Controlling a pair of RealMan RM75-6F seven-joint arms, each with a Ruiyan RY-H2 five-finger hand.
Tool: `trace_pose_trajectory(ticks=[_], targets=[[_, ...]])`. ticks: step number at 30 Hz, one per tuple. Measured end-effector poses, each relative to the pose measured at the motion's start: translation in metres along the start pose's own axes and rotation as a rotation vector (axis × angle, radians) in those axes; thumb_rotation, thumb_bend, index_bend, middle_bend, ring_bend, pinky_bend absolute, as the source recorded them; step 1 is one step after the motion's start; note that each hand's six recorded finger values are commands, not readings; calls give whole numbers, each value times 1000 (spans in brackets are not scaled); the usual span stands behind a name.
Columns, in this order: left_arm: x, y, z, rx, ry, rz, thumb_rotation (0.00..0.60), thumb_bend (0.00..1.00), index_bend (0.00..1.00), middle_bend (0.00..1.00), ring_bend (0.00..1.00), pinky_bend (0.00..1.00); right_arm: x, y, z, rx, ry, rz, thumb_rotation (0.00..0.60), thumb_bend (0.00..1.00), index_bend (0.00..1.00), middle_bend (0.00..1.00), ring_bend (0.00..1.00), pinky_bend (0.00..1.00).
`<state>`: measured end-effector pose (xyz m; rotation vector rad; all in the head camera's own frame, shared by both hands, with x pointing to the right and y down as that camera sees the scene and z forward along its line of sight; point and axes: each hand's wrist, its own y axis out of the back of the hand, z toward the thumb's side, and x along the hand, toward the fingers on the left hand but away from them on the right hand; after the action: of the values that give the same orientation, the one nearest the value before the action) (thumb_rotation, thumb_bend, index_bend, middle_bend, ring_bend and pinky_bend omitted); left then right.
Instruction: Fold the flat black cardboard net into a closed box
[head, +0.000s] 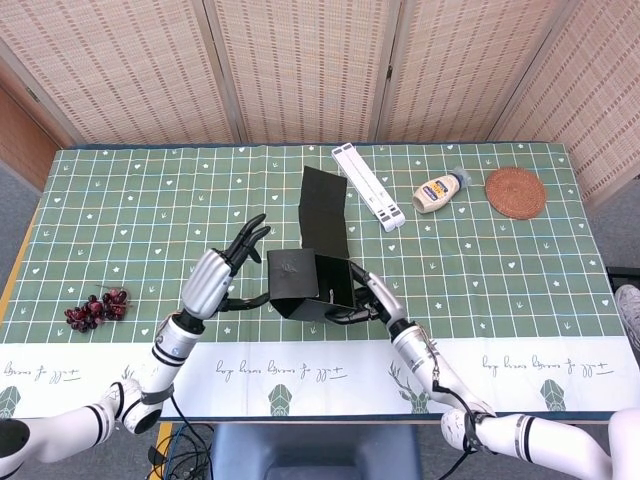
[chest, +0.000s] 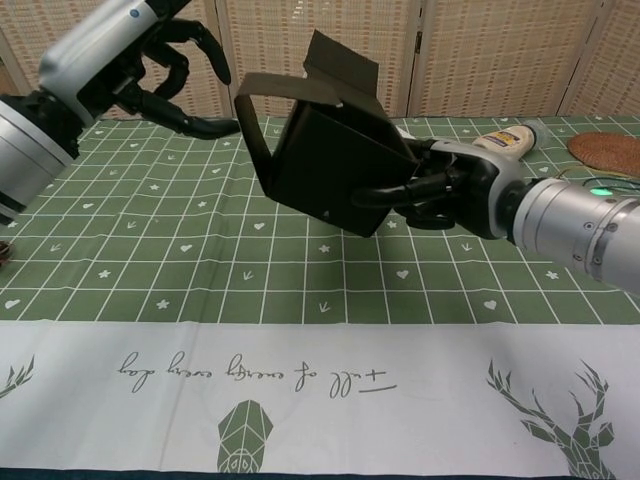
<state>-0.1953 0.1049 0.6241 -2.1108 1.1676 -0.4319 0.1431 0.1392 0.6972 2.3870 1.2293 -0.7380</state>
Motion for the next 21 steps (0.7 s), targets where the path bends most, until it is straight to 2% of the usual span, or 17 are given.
trace_pose_trajectory(ticks=[6,8,12,14,21], targets=[[1,-5,2,27,-21,-20,600,145,25,0,466,850,-3,-6,-1,41,-5,9,600,131,293,453,842,1000],[2,-7,2,53,-35,-24,600,145,100,7,457,850,-4,-7,-2,51,-9,10,600,131,293,453,842,1000],[3,-10,2,122,-75,-29,600,145,272,136,491,850,-6,-7,-4,60,-17,6,600,131,293,453,842,1000],[2,-13,3,164,-106,-37,600,145,306,170,496,850,-6,-7,-5,68,-18,6,600,130,293,453,842,1000],[0,-25,5,245,-194,-79,600,145,337,200,516,851,-8,-6,-9,94,-26,3,600,131,293,453,842,1000]])
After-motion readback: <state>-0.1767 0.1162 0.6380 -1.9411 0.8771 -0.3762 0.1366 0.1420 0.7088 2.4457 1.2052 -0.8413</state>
